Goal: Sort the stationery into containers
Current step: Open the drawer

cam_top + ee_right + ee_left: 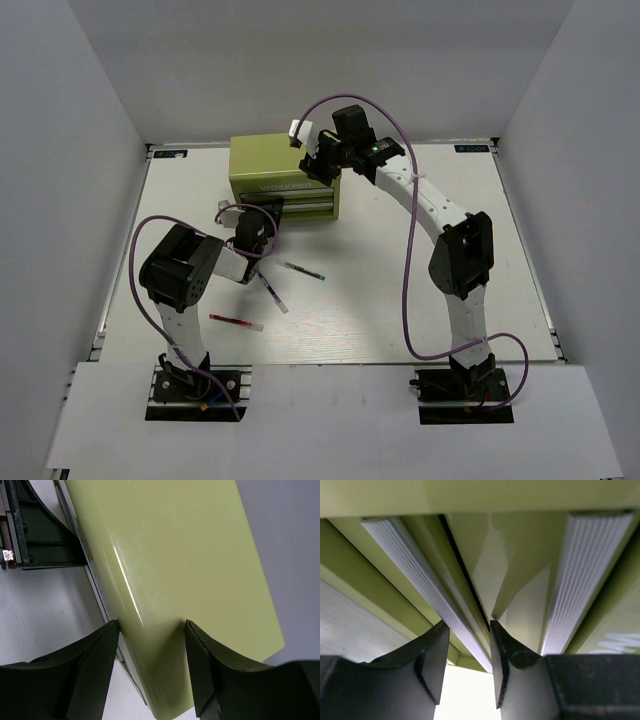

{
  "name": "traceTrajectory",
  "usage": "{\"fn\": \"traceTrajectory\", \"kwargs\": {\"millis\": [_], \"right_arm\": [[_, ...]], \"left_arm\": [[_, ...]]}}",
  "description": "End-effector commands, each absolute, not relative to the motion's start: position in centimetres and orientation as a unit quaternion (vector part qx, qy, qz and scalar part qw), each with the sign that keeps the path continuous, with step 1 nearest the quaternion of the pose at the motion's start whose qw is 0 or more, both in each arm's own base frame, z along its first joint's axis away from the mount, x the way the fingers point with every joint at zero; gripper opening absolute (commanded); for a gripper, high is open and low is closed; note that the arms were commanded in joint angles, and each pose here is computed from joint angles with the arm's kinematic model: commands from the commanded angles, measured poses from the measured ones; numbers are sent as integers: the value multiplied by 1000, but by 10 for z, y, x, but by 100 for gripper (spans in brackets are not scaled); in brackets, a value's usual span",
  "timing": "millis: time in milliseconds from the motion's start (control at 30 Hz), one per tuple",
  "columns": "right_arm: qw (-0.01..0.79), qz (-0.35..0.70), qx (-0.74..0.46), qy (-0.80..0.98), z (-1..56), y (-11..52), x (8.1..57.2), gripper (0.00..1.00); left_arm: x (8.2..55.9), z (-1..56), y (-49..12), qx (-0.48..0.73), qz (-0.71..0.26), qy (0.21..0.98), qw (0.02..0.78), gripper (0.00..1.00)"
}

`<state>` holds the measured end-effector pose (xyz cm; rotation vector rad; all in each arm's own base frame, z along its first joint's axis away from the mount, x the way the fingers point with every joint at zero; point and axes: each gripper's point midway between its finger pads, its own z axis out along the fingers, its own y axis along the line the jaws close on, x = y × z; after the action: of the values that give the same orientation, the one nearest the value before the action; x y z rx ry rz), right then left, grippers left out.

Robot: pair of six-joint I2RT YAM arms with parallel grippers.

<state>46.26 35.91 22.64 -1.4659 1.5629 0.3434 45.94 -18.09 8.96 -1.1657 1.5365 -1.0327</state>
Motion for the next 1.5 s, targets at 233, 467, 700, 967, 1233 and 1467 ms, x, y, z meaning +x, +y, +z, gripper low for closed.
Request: {"fn": "traceTrajectory", "kwargs": {"millis": [233,467,700,967,1233,1467], "right_arm": [[459,127,-587,655,217,352,474,60],[453,123,-588,659,214,350,474,60],[447,121,-587,664,208,350,475,60],[442,117,-586,669,205,350,477,60],[433,115,-585,676,199,347,477,60],[428,115,-585,679,196,346,474,68]], "left_arm": [[473,92,-171,-496,-410,601,474,43],[475,86,-172,-497,-406,604,472,28],[465,81,-173,-497,-411,603,469,13],[435,71,-173,-493,-413,618,453,8],[412,78,-175,-480,-428,626,440,7],[388,77,-178,-466,-430,649,420,8]]}}
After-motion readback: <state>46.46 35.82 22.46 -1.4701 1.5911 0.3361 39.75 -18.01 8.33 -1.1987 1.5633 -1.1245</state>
